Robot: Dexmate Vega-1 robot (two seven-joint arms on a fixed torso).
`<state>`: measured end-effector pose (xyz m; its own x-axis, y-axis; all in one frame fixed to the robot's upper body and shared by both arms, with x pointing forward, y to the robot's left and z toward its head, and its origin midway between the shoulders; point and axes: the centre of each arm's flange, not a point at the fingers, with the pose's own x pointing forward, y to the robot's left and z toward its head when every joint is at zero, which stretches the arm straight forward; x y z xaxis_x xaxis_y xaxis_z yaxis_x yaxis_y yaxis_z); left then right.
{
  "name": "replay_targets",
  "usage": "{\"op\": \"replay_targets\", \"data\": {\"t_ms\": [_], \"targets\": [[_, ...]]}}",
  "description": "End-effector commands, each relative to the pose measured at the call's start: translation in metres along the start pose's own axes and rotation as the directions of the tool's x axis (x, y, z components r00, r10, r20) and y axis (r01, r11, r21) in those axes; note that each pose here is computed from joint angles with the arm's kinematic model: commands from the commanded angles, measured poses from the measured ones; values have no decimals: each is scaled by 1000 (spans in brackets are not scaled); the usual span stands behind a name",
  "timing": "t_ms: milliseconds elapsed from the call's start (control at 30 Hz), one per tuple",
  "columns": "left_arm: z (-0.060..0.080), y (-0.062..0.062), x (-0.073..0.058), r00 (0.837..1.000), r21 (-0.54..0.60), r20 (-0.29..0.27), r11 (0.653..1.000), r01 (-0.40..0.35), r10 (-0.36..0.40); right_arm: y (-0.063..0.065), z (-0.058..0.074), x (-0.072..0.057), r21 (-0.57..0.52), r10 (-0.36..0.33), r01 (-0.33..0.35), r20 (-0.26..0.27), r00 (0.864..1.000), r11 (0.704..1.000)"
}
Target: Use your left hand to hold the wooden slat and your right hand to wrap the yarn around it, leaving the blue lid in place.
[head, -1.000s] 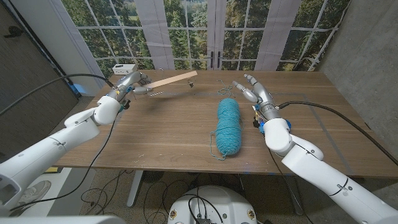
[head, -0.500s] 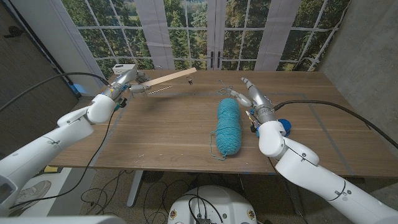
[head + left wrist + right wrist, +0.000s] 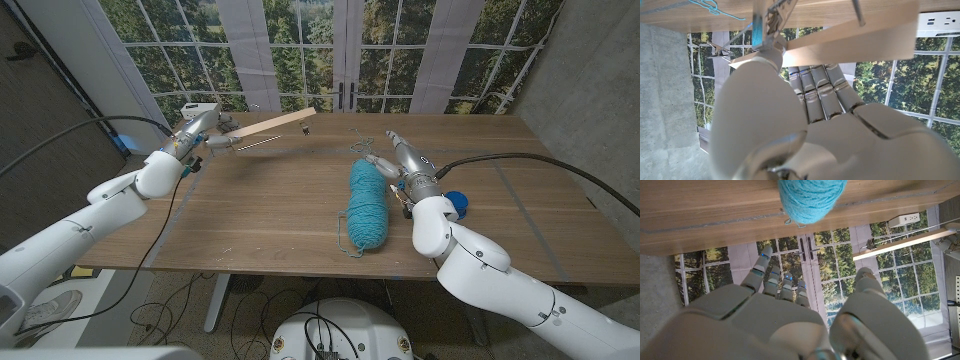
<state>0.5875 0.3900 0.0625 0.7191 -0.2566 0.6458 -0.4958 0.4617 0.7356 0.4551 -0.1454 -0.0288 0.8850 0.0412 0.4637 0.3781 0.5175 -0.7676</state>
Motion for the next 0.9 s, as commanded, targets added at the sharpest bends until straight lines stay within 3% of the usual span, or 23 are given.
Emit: {"op": "replay_targets", "data": {"t_ms": [33, 333, 600, 900], "targets": [[2, 1, 0, 1000, -2, 8, 1000, -4, 4, 3, 2, -11, -85, 64, -68, -46, 997, 994], [5, 0, -4, 1000, -2, 12, 1000, -7, 7, 4, 8, -18, -150, 136, -151, -107, 985, 977], [9, -1, -6, 1000, 5, 15, 1000, -3, 2, 7, 8, -19, -174, 154, -174, -123, 980, 969], [10, -1, -11, 1000, 2, 9, 1000, -2, 2, 14, 6, -19, -227, 189, -241, -227, 955, 944]]}}
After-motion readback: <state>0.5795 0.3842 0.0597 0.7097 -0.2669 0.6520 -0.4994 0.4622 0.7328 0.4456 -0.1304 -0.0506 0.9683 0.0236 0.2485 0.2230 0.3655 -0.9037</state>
